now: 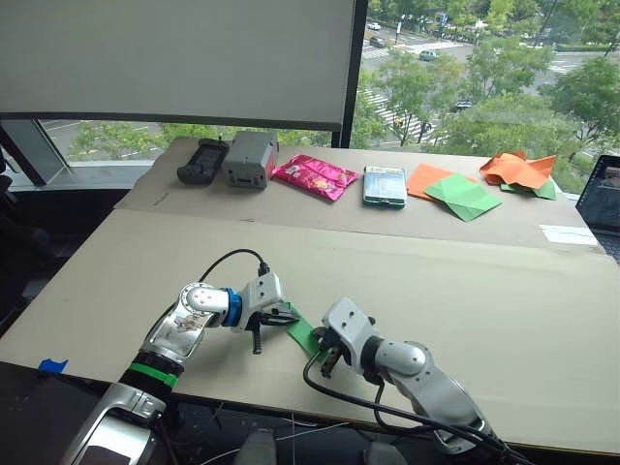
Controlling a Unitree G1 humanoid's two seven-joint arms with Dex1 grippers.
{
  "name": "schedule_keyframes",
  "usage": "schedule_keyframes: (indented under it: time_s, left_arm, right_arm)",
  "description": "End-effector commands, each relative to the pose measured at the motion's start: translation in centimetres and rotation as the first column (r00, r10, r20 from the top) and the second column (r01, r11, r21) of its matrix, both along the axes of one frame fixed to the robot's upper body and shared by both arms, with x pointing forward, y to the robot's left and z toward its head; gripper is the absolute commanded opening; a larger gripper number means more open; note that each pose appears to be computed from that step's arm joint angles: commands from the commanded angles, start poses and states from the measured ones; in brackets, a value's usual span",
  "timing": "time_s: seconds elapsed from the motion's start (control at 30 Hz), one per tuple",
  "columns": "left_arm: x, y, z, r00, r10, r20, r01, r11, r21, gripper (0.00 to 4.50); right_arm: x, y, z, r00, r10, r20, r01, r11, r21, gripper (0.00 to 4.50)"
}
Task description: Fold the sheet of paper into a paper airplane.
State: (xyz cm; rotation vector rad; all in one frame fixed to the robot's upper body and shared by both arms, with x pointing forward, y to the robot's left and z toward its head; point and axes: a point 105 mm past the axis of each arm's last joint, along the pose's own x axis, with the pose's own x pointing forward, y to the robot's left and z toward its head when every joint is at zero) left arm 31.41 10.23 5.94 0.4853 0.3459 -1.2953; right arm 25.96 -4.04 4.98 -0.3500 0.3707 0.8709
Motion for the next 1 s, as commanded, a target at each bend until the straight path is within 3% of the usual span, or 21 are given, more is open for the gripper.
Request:
schedule_keyframes:
  time_s: [0.03, 0.53, 0.63, 0.8, 0.9, 1.0]
  left_arm:
    - [-0.5, 0.5, -1.8, 0.999, 0.01, -0.052, -0.007, 0.999, 0.053, 0.0]
    - [-0.6, 0.5, -1.9, 0.998, 0.006, -0.057, -0.003, 0.998, 0.056, 0.0]
    - [-0.6, 0.4, -2.0, 0.998, 0.005, -0.058, -0.002, 0.998, 0.055, 0.0]
    - [-0.6, 0.4, -2.0, 0.998, 0.005, -0.061, -0.002, 0.999, 0.053, 0.0]
    - [-0.6, 0.4, -2.1, 0.998, 0.003, -0.062, 0.0, 0.999, 0.054, 0.0]
    - [-0.5, 0.3, -2.0, 0.998, 0.006, -0.061, -0.003, 0.999, 0.052, 0.0]
  right_arm:
    - [-1.3, -1.8, -3.0, 0.99, -0.053, -0.134, 0.044, 0.997, -0.07, 0.03]
    - [-3.8, -4.7, -3.2, 0.98, -0.106, -0.167, 0.089, 0.99, -0.108, 0.03]
    - [-2.9, -4.4, -1.0, 0.991, -0.108, -0.084, 0.104, 0.993, -0.047, 0.03]
    - [-1.5, -2.3, 6.5, 0.985, -0.086, 0.148, 0.045, 0.964, 0.261, 0.03]
    - [-1.8, -1.4, 7.7, 0.98, -0.053, 0.193, -0.013, 0.946, 0.325, 0.03]
    - [-2.4, -0.1, 7.0, 0.981, 0.014, 0.194, -0.075, 0.946, 0.314, 0.03]
